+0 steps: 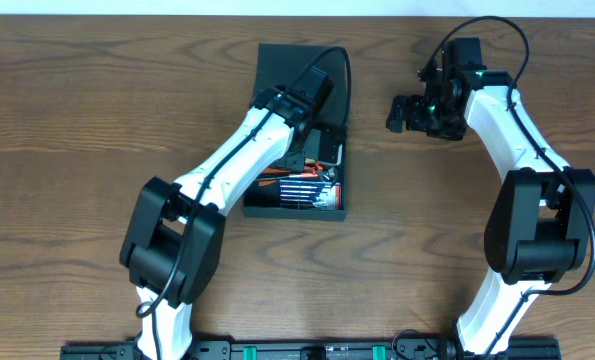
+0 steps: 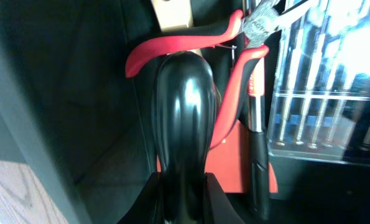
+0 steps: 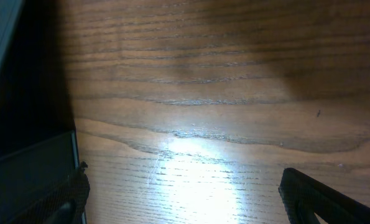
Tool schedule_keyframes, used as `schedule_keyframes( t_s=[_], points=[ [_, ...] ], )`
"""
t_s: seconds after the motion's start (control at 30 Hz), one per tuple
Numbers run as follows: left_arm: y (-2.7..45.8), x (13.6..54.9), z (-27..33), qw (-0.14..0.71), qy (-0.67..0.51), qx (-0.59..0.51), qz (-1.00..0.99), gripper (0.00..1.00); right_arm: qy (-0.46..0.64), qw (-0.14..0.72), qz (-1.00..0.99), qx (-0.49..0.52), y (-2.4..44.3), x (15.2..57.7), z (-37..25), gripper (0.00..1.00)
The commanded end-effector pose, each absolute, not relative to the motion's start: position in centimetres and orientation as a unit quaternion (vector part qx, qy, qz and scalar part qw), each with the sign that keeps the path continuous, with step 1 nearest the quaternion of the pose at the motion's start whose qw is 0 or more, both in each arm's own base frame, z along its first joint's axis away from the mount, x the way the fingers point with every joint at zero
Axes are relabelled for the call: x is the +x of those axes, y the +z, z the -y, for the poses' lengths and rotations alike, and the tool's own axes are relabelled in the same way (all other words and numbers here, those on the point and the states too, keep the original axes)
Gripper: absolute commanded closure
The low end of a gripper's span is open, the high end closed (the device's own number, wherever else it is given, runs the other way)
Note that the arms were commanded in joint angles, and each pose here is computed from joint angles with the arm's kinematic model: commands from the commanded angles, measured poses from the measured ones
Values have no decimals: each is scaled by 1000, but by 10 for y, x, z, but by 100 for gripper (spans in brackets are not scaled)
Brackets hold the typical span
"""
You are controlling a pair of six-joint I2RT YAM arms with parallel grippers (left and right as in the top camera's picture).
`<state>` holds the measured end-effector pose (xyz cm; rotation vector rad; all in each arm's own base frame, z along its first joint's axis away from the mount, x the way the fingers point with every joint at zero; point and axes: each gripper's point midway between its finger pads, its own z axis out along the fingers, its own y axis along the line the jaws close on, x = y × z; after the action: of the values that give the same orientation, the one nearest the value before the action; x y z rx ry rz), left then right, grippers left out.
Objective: Pack container
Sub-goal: 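Carry the screwdriver with the left gripper and lower it into the box, then release the screwdriver and raise the left gripper out of the box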
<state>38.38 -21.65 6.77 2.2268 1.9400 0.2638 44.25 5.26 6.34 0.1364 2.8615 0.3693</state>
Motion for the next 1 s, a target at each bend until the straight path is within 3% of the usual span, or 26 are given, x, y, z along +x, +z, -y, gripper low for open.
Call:
schedule_keyframes(
  t_s=[0.0,0.8,0.87,0.9,0.97],
  points=[
    [68,387,218,92,97,760,-636,94,128,126,-982,54,63,443,-52,1],
    [74,397,249,155,86,700,-692,94,128,126,-982,54,63,443,-52,1],
    [74,397,248,154,86,699,-693,83,128,126,-982,54,63,443,-52,1],
    [74,397,248,154,86,699,-693,70,128,126,-982,54,63,443,-52,1],
    [75,398,247,154,88,698,-694,17,128,126,-982,54,63,443,-52,1]
  ],
)
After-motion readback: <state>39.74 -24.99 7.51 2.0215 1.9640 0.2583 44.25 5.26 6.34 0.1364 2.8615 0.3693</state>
